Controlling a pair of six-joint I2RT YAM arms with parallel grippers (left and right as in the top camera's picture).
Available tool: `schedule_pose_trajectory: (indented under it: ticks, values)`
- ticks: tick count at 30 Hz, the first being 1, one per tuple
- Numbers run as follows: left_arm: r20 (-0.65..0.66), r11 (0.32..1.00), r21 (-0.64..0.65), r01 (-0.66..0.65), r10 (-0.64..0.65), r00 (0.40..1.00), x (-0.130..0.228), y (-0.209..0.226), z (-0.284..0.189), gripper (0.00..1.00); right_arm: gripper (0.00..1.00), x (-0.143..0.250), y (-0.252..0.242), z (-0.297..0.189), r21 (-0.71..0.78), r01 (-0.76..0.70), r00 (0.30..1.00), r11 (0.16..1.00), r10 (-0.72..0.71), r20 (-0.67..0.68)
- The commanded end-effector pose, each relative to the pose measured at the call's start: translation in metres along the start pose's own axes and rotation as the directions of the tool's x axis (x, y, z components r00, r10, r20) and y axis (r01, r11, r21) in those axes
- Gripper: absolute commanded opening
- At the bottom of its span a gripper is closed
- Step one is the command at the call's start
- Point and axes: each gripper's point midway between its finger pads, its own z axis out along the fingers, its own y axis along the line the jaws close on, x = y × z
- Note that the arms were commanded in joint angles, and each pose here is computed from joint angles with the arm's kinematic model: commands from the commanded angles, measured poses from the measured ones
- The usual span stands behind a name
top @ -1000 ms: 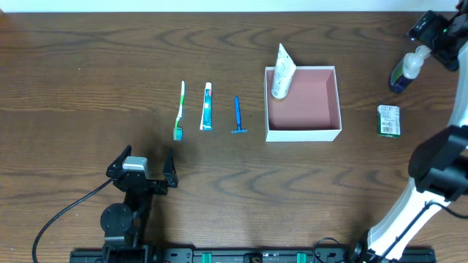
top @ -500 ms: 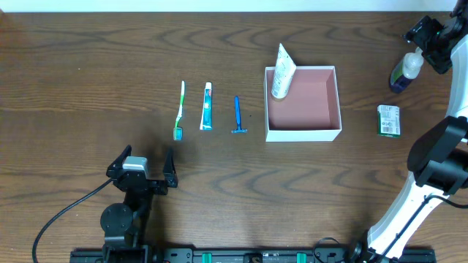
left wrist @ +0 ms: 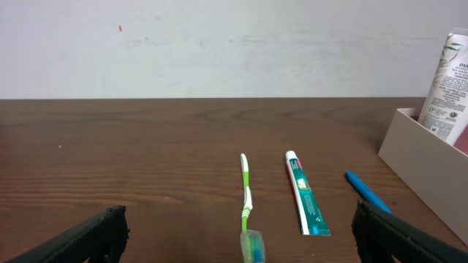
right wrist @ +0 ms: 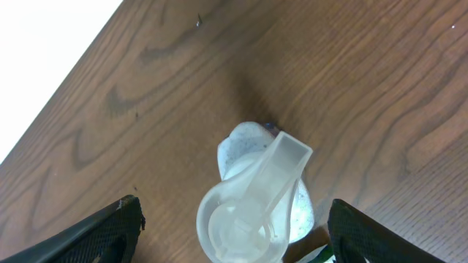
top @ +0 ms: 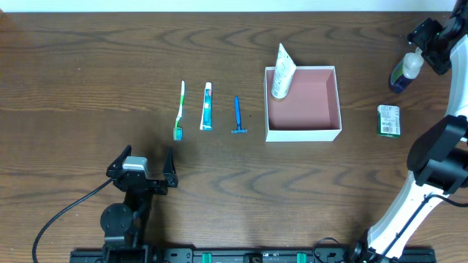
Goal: Pack container
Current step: 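Move the right gripper to the pump soap bottle and grasp it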
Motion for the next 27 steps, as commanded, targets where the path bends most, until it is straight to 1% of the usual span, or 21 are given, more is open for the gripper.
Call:
schedule_pose_trajectory:
  ticks: [1, 19, 22, 27]
  values:
    - [-0.043, 1.000, 0.009, 0.004, -0.004, 0.999, 0.015, -0.001, 0.001, 0.98, 0.82, 0.002, -0.003, 0.006, 0.024, -0.012, 1.000, 1.000, 0.012, 0.001]
    - [-0.043, 1.000, 0.009, 0.004, -0.004, 0.999, 0.015, -0.001, 0.001, 0.98, 0.80, 0.008, -0.013, 0.019, 0.060, -0.041, 0.999, 0.997, 0.041, -0.001]
    - [-0.043, 1.000, 0.009, 0.004, -0.004, 0.999, 0.015, -0.001, 0.001, 0.98, 0.76, 0.010, -0.014, 0.022, 0.062, -0.041, 0.999, 0.997, 0.042, -0.003]
    - [-0.043, 1.000, 0.009, 0.004, -0.004, 0.999, 0.015, -0.001, 0.001, 0.98, 0.67, 0.006, -0.013, 0.022, 0.053, -0.042, 0.999, 0.998, 0.042, 0.011]
